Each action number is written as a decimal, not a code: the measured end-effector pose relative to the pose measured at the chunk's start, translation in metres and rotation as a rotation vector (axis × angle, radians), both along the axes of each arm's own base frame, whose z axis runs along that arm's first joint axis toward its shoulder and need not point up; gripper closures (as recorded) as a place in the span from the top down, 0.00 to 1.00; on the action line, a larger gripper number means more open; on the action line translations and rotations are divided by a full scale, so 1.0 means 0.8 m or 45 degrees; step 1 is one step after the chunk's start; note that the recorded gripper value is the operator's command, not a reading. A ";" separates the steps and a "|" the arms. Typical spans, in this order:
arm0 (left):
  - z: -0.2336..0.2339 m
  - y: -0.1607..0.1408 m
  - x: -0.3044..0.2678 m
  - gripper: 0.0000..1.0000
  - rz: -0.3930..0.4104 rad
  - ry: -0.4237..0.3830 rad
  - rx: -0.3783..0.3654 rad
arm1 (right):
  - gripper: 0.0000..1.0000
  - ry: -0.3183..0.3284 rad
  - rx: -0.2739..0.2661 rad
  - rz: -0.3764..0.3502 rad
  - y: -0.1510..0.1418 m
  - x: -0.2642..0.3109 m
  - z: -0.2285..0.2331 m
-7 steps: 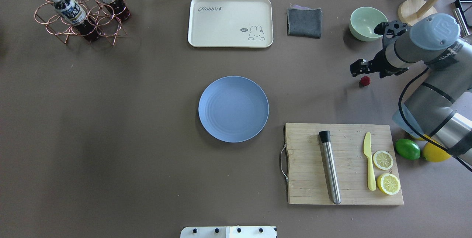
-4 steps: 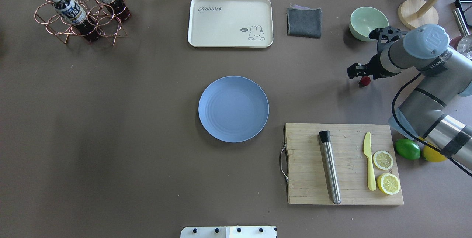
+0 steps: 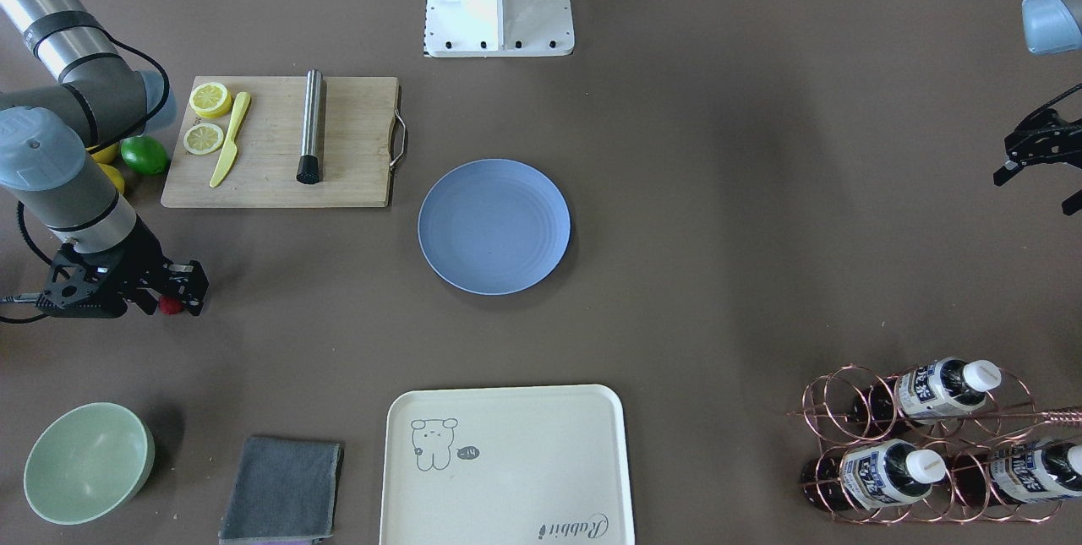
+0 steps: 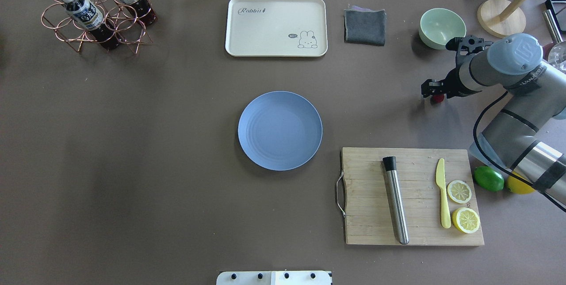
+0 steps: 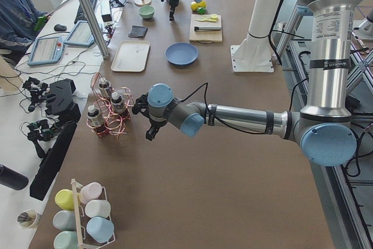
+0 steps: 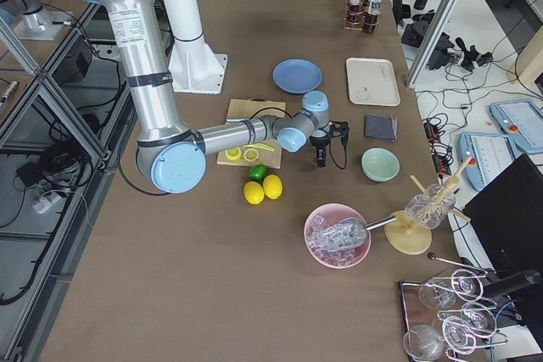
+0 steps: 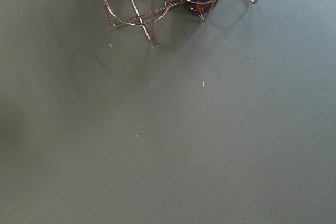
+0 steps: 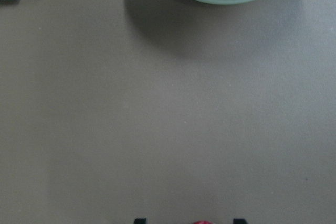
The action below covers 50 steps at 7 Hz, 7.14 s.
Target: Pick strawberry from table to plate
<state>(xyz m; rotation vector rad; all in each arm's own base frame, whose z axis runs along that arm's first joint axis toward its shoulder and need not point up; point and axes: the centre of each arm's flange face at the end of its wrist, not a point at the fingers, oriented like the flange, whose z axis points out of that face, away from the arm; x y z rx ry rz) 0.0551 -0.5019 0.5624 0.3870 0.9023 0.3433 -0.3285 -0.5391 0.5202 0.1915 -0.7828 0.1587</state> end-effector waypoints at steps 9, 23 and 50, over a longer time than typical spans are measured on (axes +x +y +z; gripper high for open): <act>0.084 0.026 -0.094 0.98 -0.109 -0.073 -0.346 | 0.00 -0.163 -0.163 0.261 0.050 -0.105 -0.229; 0.113 0.049 -0.101 0.98 -0.109 -0.097 -0.394 | 1.00 -0.254 -0.180 0.558 0.154 -0.379 -0.382; 0.166 0.069 -0.103 0.98 -0.110 -0.107 -0.503 | 1.00 0.098 -0.086 -0.381 0.114 0.528 0.209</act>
